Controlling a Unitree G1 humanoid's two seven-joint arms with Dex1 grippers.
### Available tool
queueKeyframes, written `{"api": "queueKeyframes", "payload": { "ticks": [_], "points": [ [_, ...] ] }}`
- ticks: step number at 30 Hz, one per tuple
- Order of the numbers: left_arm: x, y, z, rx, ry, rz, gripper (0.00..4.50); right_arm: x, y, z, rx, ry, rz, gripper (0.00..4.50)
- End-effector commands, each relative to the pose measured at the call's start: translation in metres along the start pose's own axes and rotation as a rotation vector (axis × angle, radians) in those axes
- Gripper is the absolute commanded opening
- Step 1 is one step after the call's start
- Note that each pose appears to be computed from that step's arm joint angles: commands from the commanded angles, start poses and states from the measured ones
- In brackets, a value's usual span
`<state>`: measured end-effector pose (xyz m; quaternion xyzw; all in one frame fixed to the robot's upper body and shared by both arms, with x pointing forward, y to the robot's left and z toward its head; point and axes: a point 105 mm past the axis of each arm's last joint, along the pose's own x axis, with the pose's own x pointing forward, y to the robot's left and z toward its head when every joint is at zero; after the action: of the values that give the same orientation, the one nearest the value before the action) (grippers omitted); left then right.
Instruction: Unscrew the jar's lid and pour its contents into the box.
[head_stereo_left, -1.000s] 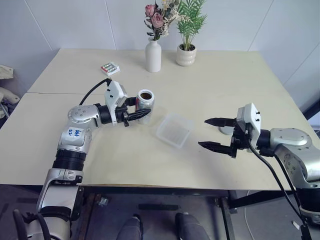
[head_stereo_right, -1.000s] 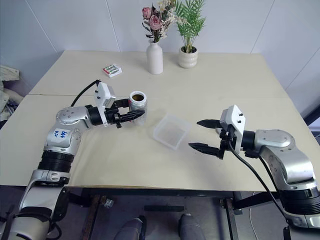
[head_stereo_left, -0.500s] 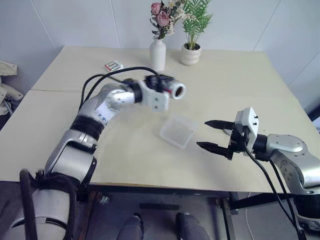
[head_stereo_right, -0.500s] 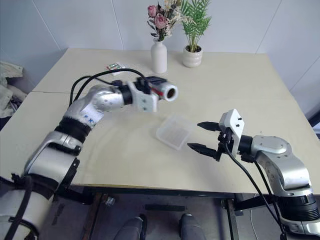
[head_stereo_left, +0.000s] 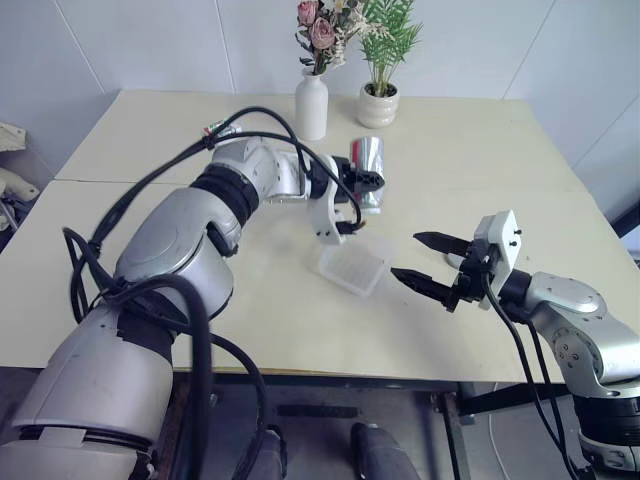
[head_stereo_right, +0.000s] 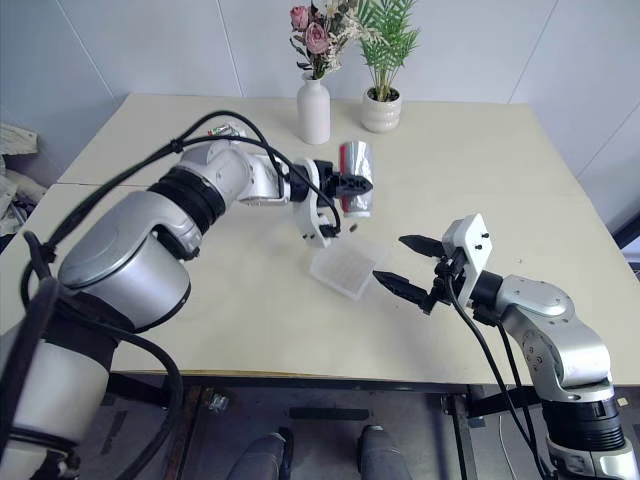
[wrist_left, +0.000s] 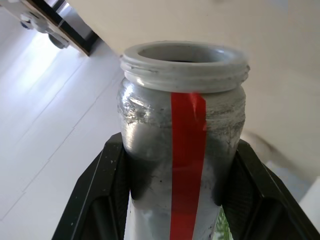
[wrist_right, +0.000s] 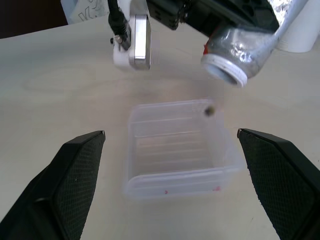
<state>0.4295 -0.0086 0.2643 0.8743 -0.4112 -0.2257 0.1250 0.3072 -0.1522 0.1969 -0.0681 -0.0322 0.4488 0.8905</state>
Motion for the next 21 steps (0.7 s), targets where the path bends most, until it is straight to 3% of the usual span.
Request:
{"api": "queueKeyframes", "payload": {
  "ticks": [1,4,13,18,21],
  "points": [
    [0.006,0.022,-0.005,0.045,-0.012,0.045,2.04,-0.002,0.0,0.012,-0.027,-0.053,-0.012,4.47],
    [0.005,0.011,-0.006,0.032,-0.006,-0.032,2.04,-0.002,-0.001,0.011,-0.025,-0.056,-0.009,4.47],
    [-0.007,0.008,-0.006,-0.142,-0.014,0.005,2.04,0.001,-0.002,0.01,-0.023,-0.059,0.001,4.47],
    [-0.028,0.007,0.001,-0.706,-0.039,0.14,2.04,0.0,-0.003,0.011,-0.025,-0.056,0.007,4.47],
    [-0.04,-0.01,-0.008,-1.21,-0.001,0.203,2.04,0.0,-0.003,0.012,-0.022,-0.057,0.015,4.47]
  ]
}}
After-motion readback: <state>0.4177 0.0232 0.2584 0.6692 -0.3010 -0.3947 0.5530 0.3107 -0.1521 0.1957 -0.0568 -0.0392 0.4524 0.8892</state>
